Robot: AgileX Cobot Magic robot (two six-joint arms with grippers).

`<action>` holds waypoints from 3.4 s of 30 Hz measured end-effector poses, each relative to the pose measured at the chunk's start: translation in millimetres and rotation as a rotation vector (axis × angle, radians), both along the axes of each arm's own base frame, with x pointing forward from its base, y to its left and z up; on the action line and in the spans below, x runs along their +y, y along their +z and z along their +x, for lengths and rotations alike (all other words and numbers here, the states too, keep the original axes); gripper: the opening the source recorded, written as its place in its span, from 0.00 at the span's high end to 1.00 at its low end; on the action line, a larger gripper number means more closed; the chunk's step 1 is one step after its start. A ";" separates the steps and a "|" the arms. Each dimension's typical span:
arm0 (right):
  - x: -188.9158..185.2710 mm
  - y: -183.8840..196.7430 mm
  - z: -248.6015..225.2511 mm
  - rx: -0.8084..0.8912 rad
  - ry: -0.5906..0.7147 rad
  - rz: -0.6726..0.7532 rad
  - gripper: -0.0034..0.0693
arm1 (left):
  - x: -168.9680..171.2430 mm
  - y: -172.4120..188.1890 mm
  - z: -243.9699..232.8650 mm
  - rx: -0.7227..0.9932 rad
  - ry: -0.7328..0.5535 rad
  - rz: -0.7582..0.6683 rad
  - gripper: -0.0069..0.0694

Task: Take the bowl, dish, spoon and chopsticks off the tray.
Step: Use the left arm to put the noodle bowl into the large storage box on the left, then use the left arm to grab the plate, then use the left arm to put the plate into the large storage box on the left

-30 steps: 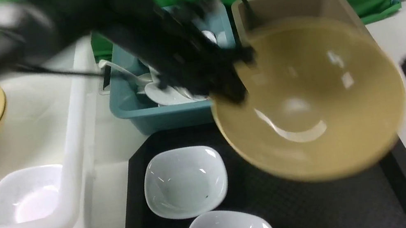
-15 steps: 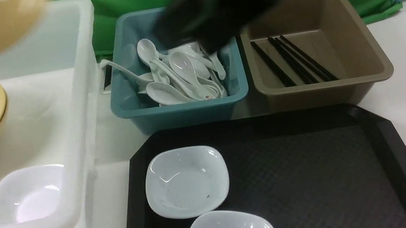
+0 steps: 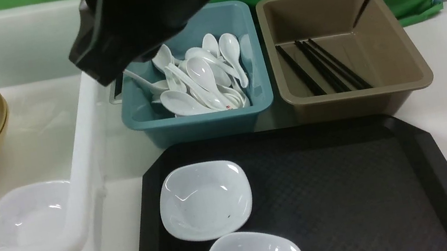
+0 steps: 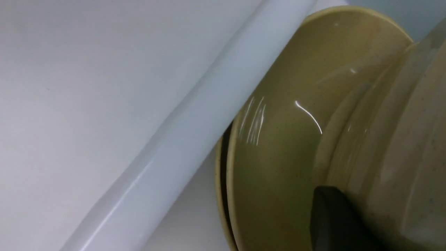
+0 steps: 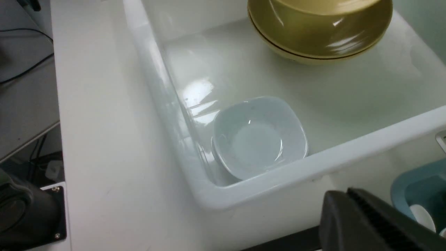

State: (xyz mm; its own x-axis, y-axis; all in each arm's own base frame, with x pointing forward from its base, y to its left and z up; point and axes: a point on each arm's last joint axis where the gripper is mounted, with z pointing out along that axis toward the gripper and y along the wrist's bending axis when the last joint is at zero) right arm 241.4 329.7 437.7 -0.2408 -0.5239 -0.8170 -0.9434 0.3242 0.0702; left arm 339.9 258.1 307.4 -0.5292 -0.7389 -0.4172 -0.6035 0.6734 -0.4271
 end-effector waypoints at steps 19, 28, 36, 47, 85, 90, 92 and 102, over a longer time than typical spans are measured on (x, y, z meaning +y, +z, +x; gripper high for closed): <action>-49.9 8.8 23.6 0.005 -0.217 -0.177 0.96 | -18.1 76.8 -22.8 0.022 0.019 0.163 0.16; -161.8 1.1 15.9 0.063 -0.489 -0.278 0.96 | -196.1 143.2 -11.5 -0.244 -0.566 0.185 0.87; -231.9 -35.5 -21.6 0.122 -0.632 -0.283 0.96 | -388.9 43.8 -44.4 0.124 -1.127 0.177 0.88; -200.2 -73.8 -55.2 0.254 -0.244 -0.288 0.96 | -446.0 -81.9 -86.8 0.456 -1.214 0.140 0.59; -166.1 8.6 -56.2 -0.027 -0.158 -0.094 0.96 | -392.1 39.7 -59.1 0.061 -1.088 0.126 0.89; -141.9 26.7 -41.6 -0.053 -0.107 -0.077 0.96 | -288.5 77.5 -59.7 -0.040 -0.791 0.161 0.89; -119.9 27.0 -36.0 -0.048 -0.052 -0.084 0.96 | -232.8 74.5 -65.9 -0.027 -0.641 0.180 0.89; -42.7 -7.2 -16.5 0.013 0.089 -0.146 0.96 | -156.7 -12.4 -69.4 0.104 -0.577 0.153 0.89</action>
State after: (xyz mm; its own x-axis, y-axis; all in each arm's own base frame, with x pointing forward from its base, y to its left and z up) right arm 224.9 287.1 430.5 -0.1981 -0.6563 -0.7280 -0.9682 0.2467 0.0410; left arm 270.5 101.4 295.0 -0.8701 -0.2562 -0.4210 -0.1561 0.9536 -0.2575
